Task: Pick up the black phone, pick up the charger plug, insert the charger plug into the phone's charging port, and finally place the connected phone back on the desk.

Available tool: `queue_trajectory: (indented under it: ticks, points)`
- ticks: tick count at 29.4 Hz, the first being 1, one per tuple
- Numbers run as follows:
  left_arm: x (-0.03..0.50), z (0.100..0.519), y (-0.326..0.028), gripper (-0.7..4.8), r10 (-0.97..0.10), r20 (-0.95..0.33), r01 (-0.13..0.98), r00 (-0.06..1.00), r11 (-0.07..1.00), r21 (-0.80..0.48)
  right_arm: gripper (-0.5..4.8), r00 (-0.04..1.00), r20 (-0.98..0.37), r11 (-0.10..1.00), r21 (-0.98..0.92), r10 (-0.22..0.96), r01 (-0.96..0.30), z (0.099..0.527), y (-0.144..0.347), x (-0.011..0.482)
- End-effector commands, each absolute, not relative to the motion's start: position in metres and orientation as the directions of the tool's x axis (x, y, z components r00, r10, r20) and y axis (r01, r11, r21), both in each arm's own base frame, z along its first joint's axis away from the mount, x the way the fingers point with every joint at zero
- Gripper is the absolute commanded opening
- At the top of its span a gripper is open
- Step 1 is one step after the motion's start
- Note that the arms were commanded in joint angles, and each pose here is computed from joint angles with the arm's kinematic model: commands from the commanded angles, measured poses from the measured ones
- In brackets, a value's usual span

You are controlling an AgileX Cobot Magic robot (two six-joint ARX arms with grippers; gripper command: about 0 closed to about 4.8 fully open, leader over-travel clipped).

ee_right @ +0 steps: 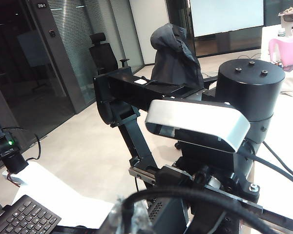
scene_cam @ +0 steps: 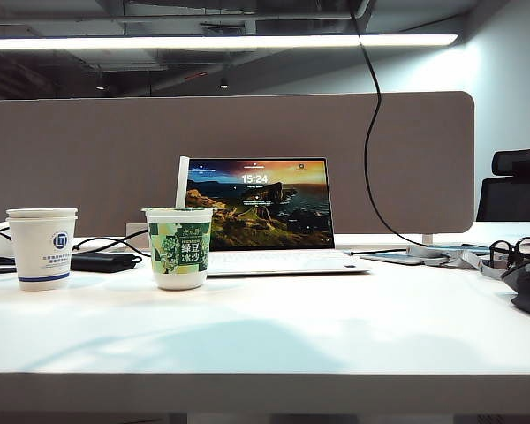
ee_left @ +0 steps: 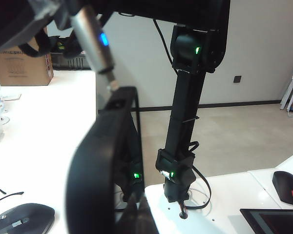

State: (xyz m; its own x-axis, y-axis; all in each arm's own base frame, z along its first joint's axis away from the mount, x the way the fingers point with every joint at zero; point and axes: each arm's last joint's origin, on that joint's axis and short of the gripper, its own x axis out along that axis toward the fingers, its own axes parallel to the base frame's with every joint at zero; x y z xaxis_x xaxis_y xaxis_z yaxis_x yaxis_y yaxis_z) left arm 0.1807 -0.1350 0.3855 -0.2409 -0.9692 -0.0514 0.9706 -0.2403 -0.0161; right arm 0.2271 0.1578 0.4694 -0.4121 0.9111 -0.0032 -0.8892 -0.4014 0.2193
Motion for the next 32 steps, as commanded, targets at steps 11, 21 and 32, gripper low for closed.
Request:
queue_trajectory:
  ticks: [11, 21, 32]
  points:
    - [0.1790, 0.3904, -0.1344, -0.06, -0.966, -0.040, 0.967, -0.255, -0.256, 0.014, -0.06, -0.428, -0.003, -0.417, 0.220, 0.904, -0.882, 0.4684, 0.1611, 0.2287]
    - [0.1786, 0.3905, -0.1343, -0.06, -0.962, -0.038, 0.963, -0.269, -0.269, 0.006, -0.06, -0.451, -0.002, -0.439, 0.225, 0.892, -0.870, 0.4673, 0.1630, 0.2286]
    - [0.1783, 0.3905, -0.1342, -0.06, -0.960, -0.037, 0.961, -0.276, -0.276, -0.007, -0.06, -0.454, -0.002, -0.442, 0.224, 0.891, -0.869, 0.4673, 0.1628, 0.2286]
